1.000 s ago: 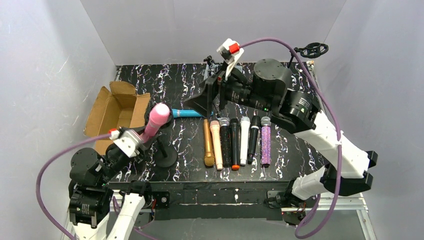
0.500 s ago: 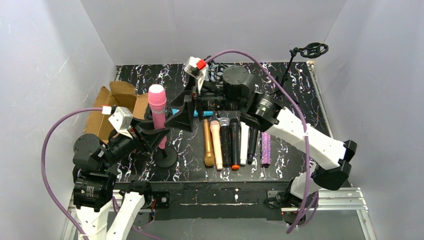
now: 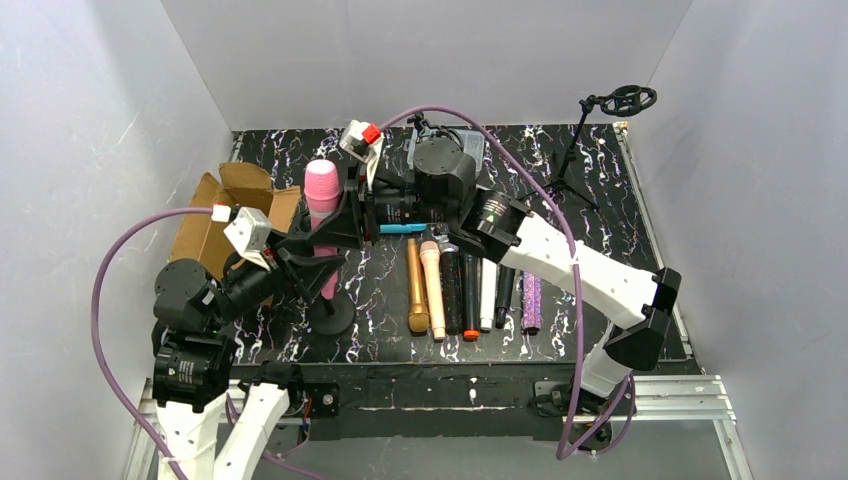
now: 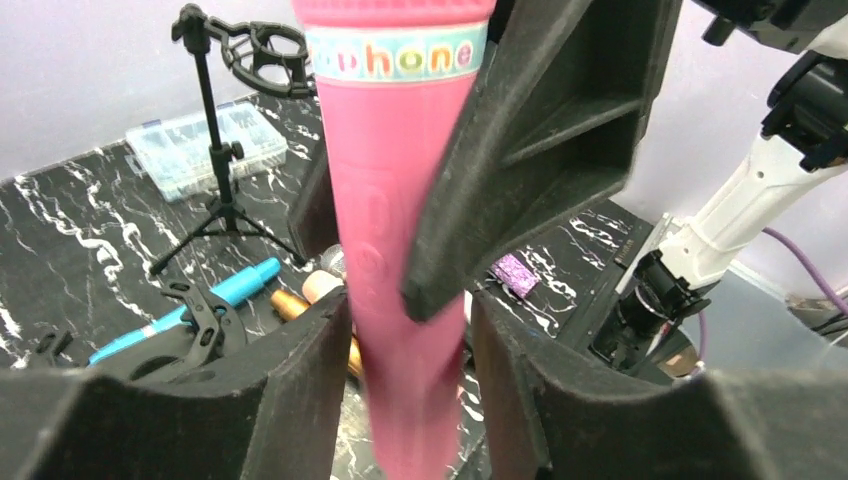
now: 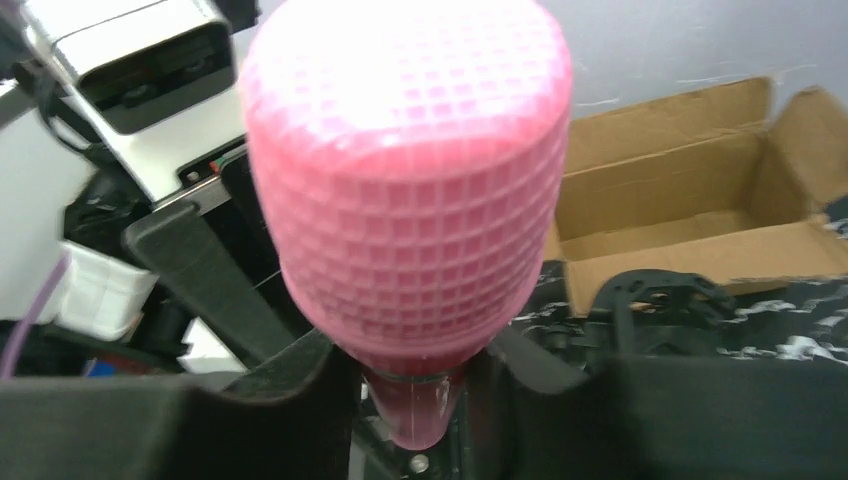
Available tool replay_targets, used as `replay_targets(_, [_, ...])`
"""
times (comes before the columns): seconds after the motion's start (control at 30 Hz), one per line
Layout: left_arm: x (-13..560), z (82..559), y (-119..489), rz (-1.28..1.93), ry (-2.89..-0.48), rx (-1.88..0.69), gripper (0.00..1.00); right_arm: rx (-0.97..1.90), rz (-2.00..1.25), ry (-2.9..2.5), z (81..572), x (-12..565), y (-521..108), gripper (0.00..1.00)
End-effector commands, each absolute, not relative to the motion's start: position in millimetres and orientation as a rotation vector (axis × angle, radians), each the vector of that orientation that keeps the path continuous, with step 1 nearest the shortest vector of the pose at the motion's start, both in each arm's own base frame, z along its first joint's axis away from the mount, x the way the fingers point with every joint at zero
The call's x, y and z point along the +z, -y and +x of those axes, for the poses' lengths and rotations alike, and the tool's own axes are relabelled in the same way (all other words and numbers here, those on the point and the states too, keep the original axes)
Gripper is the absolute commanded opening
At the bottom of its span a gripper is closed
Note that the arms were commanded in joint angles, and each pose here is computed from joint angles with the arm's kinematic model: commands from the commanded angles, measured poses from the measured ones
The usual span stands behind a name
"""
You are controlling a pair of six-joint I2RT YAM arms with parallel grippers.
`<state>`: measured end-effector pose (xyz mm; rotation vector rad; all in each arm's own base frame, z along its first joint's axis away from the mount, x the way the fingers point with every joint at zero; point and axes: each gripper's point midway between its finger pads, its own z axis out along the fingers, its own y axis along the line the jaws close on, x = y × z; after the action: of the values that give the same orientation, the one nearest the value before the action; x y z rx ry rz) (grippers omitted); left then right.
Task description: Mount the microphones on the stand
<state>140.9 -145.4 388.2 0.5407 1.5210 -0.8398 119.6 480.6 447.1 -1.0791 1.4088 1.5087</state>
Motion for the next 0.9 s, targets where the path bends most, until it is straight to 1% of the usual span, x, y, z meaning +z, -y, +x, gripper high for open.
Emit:
replay_targets(0.0, [382,156,138,0.519,-1.56,-0.767,0.58,1.416,-0.949,-1.307,138,489,-469,0.01])
replay_targets(0.07, [379,161,132,0.501,-1.576,-0.721,0.88,1.336,-0.931,-1.309,149,494,-468,0.01])
replay_targets(0.1, [377,162,129,0.49,-1.586,-0.696,0.96,1.295,-0.93,-1.307,155,497,-467,0.01])
replay_targets(0.13, [375,163,125,0.485,-1.593,-0.666,0.98,1.255,-0.923,-1.3,161,503,-467,0.01])
replay_targets(0.37, [347,170,87,0.45,-1.676,-0.389,0.98,1.077,-0.849,-1.225,196,538,-474,0.01])
replay_targets(0.47, [334,169,77,0.443,-1.723,-0.32,0.96,1.061,-0.838,-1.23,208,530,-489,0.01])
replay_targets(0.63, [314,162,70,0.435,-1.794,-0.293,0.91,1.038,-0.84,-1.284,224,496,-512,0.01])
replay_targets(0.77, [301,162,65,0.433,-1.825,-0.264,0.91,1.026,-0.824,-1.296,232,482,-518,0.01])
replay_targets(0.87, [298,161,67,0.455,-1.825,-0.27,0.93,1.025,-0.815,-1.308,239,476,-519,0.01])
